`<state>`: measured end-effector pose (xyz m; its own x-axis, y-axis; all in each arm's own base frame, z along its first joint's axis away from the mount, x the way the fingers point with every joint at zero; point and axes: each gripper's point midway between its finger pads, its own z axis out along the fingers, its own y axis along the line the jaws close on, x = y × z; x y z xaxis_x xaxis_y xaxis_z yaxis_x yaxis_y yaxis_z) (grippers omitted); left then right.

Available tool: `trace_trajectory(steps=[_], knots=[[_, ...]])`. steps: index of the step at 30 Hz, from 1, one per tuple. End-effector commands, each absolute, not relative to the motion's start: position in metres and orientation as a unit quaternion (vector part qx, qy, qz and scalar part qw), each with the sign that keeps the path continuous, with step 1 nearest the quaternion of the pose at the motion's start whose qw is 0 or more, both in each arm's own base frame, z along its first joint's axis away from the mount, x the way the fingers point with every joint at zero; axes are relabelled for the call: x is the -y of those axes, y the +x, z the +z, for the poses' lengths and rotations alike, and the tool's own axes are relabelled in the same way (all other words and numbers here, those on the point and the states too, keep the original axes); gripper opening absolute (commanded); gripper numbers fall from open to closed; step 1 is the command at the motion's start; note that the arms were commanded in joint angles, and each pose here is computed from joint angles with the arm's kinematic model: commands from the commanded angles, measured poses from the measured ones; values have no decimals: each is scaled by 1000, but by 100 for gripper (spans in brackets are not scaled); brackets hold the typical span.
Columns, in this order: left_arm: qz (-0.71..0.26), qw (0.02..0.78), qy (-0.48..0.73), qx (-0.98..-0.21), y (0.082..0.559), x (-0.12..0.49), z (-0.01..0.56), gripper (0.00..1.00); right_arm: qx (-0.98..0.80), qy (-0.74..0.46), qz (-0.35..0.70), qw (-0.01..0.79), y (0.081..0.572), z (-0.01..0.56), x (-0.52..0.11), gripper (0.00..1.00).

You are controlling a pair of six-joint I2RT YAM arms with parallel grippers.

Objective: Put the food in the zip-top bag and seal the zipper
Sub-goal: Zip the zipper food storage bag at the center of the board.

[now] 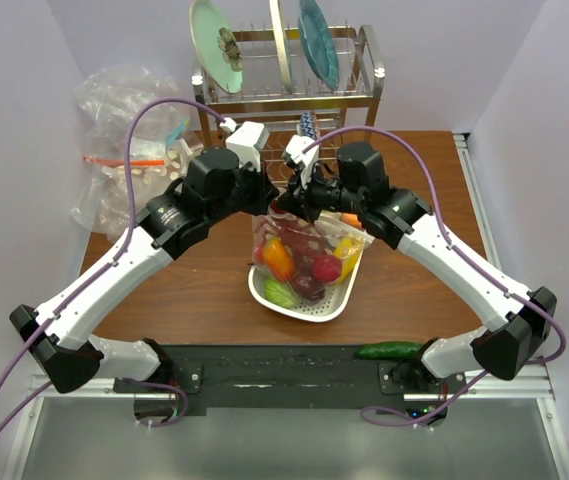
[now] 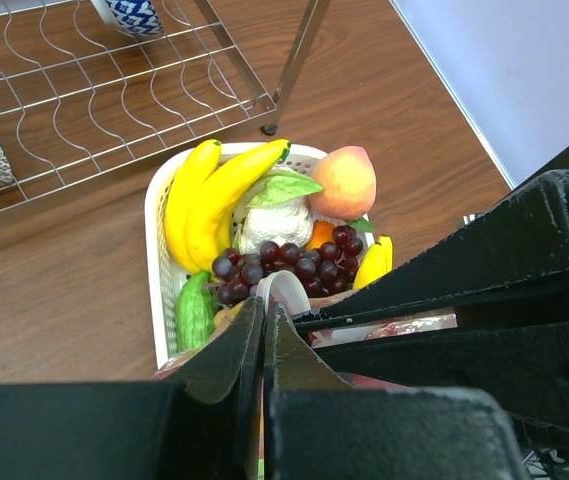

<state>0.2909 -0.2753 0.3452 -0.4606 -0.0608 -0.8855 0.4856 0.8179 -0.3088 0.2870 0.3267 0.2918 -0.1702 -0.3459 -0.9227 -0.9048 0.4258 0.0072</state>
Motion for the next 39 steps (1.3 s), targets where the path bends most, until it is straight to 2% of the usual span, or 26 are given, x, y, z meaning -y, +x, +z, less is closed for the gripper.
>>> trace_trajectory(steps=[1,24,33,34,35,36,37,38,39], knots=[[-583,674,160,-424,180,277,647,0,-859,-446,203,148,232,83,-272,0],[-572,678,156,-435,185,277,641,0,-851,-449,214,169,234,90,-278,0],[-499,699,106,-502,206,248,590,0,-823,-454,235,249,237,160,-281,0],[-486,701,97,-514,210,242,583,3,-819,-456,236,255,236,165,-280,0],[-476,702,89,-522,212,235,574,15,-814,-456,239,269,235,175,-279,0],[-467,708,79,-524,217,227,573,21,-811,-457,240,274,234,178,-278,0],[-449,694,78,-557,225,226,552,26,-808,-457,242,283,233,182,-278,0],[-446,685,81,-571,229,227,539,36,-804,-458,244,292,233,186,-278,0],[-437,683,63,-582,240,218,530,42,-799,-457,245,304,231,194,-274,0]])
